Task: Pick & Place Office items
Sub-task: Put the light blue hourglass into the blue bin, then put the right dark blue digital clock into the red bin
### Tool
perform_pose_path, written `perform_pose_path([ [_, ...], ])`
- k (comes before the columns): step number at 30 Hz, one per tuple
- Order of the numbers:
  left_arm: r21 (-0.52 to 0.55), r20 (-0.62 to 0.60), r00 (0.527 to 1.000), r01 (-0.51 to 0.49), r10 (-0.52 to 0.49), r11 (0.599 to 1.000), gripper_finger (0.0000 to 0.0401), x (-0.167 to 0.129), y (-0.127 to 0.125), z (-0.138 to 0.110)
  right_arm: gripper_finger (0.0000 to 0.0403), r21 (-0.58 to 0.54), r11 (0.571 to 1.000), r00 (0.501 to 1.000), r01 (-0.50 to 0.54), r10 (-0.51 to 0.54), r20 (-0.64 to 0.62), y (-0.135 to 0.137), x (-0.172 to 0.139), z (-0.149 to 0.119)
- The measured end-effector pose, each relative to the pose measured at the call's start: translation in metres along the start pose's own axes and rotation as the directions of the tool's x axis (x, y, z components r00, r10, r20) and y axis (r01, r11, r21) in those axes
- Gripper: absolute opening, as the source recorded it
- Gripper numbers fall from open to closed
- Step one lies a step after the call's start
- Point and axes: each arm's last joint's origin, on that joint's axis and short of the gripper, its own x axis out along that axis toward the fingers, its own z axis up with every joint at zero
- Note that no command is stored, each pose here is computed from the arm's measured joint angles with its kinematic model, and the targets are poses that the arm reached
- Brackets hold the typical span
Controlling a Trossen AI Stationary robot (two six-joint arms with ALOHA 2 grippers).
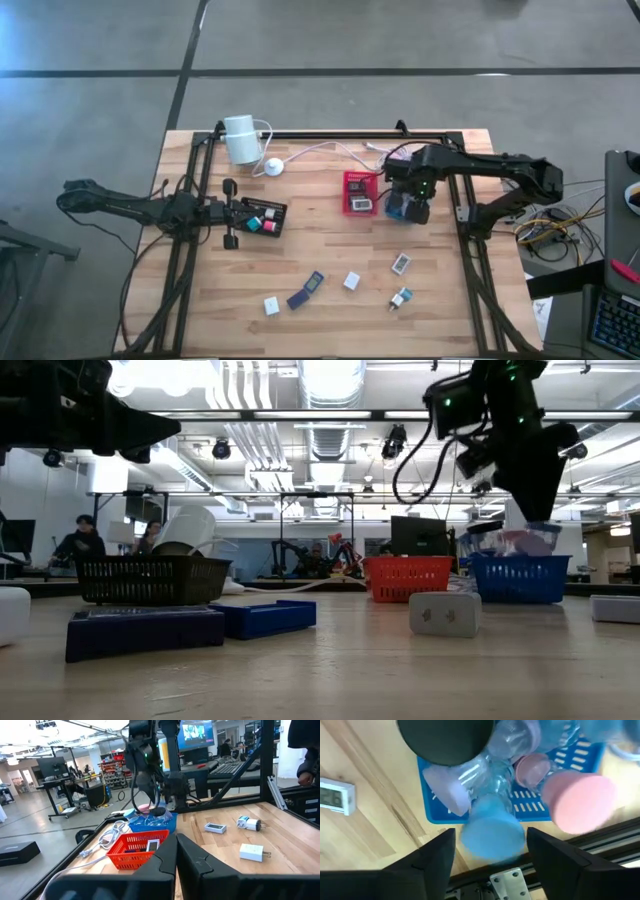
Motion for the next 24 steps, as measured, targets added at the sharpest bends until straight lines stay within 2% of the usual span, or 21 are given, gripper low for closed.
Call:
perform_pose_path([
  [8,-0.007,0.000,1.000,0.000,0.000,1.000,0.0012,0.000,0.000,0.000,0.0290,0.073,0.997,0.981,-0.024,0.010,0.192,-0.005,-0.041,-0.032],
  [10,-0.007,0.000,1.000,0.000,0.000,1.000,0.0011,0.000,0.000,0.000,0.0290,0.087,0.996,0.951,-0.037,0.008,0.308,-0.006,-0.055,-0.045],
  [11,-0.007,0.000,1.000,0.000,0.000,1.000,0.0010,0.000,0.000,0.000,0.0289,0.083,0.996,0.920,-0.040,0.005,0.391,-0.007,-0.063,-0.052],
  [12,-0.007,0.000,1.000,0.000,0.000,1.000,0.0009,0.000,0.000,0.000,0.0285,0.069,0.997,0.875,-0.047,0.007,0.484,-0.007,-0.070,-0.059],
  [14,-0.007,0.002,1.000,-0.001,0.001,1.000,0.0008,0.000,0.000,0.000,0.0276,0.017,0.998,0.754,-0.065,0.038,0.656,-0.007,-0.081,-0.074],
  [17,-0.012,0.010,1.000,-0.011,0.011,1.000,0.0008,0.000,0.000,0.001,0.0258,-0.055,0.995,0.539,-0.087,0.094,0.837,-0.006,-0.089,-0.097],
  [21,-0.046,0.006,0.996,-0.089,0.089,0.995,0.0008,0.000,0.003,0.002,0.0220,-0.079,0.991,0.261,-0.107,0.105,0.960,-0.009,-0.085,-0.125],
  [24,-0.067,0.002,0.994,-0.110,0.110,0.992,0.0009,0.000,0.003,0.002,0.0178,-0.133,0.984,0.105,-0.121,0.146,0.984,-0.009,-0.070,-0.138],
])
